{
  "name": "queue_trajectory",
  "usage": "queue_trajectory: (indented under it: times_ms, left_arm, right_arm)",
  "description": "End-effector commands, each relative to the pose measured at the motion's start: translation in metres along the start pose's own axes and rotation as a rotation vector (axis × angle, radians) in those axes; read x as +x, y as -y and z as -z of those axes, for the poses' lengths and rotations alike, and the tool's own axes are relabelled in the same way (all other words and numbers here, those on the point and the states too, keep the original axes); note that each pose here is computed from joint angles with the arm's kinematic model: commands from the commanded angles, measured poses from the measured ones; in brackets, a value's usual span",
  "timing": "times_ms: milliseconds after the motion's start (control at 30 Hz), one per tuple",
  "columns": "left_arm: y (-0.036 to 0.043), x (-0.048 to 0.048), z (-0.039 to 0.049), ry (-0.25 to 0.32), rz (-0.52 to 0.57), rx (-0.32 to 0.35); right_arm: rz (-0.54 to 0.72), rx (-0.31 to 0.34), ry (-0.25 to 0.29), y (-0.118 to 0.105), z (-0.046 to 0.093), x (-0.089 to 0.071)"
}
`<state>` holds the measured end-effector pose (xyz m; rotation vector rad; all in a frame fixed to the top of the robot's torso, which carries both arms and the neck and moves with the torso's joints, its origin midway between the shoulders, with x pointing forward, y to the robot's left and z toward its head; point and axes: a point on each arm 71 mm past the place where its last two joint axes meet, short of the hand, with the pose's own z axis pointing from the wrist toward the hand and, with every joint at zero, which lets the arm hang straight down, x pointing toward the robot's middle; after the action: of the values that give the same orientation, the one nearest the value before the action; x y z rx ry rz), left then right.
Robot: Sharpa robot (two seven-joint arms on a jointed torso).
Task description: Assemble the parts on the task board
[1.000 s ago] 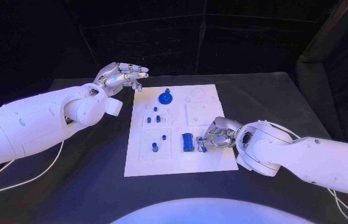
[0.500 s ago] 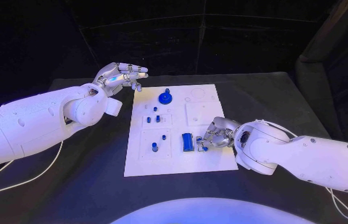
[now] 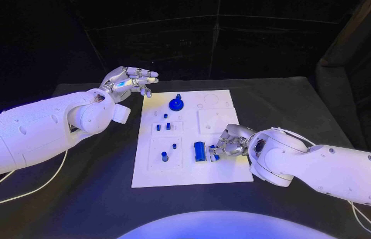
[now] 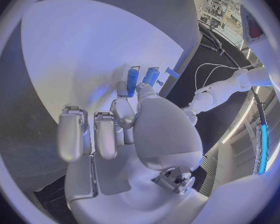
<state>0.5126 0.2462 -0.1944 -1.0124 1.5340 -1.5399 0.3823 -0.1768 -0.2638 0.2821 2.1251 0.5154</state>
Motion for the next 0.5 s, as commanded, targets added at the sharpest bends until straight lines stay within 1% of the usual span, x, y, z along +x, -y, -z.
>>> queue_trajectory:
  times_ms: [33, 500]
  left_arm:
    - [0.0013, 0.0014, -0.0003, -0.013, 0.008, 0.004]
    - [0.001, 0.0012, -0.0002, -0.014, 0.009, 0.0]
  right_arm:
    - [0.004, -0.014, 0.015, -0.0026, 0.0001, -0.0009]
    - [0.034, -0.014, 0.001, -0.0011, 0.0017, -0.0007]
